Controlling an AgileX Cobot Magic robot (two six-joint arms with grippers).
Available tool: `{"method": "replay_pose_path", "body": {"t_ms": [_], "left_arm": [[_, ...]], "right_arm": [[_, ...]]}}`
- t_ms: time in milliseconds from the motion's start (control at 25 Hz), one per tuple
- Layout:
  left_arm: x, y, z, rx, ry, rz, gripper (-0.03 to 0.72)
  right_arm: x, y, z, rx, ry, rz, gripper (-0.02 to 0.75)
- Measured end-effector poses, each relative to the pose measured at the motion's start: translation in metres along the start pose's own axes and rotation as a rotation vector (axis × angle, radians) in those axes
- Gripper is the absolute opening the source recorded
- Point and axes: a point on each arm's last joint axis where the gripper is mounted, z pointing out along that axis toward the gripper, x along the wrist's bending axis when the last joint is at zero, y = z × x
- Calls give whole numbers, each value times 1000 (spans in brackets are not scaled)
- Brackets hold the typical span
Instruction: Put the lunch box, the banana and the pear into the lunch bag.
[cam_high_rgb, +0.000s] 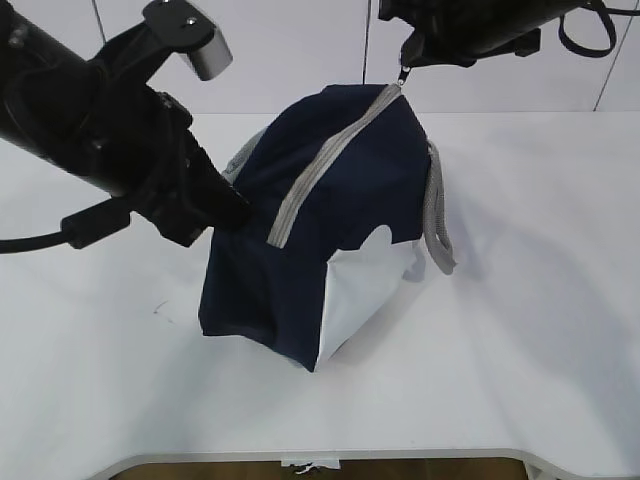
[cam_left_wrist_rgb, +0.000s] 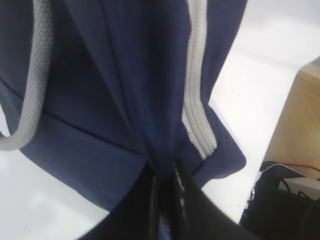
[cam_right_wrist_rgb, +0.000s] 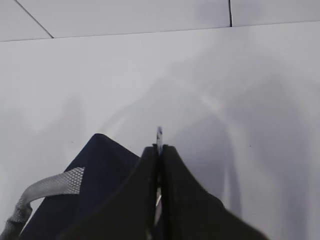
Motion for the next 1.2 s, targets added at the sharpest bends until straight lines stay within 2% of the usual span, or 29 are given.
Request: {"method": "replay_pose_path", "body": {"t_ms": [320, 600, 800, 960, 1080, 1200], "left_arm": [[0, 0, 0, 3, -3, 0, 0], [-1, -1, 0, 11, -12, 0, 0], [-3, -1, 0, 13, -30, -12, 11], [-5, -1, -1, 8, -56, -49, 116], [-7, 1, -3, -3, -59, -87, 257], [-6, 4, -8, -33, -42, -160, 358]], "right_arm": [[-7, 2, 21, 15, -14, 8, 1], [-6, 2, 20, 58, -7, 17, 1], [3, 4, 13, 125, 65, 17, 1], [11, 2, 9, 187, 132, 42, 1], [12, -2, 8, 228, 147, 36, 1], [14, -4, 8, 250, 166, 37, 1]]}}
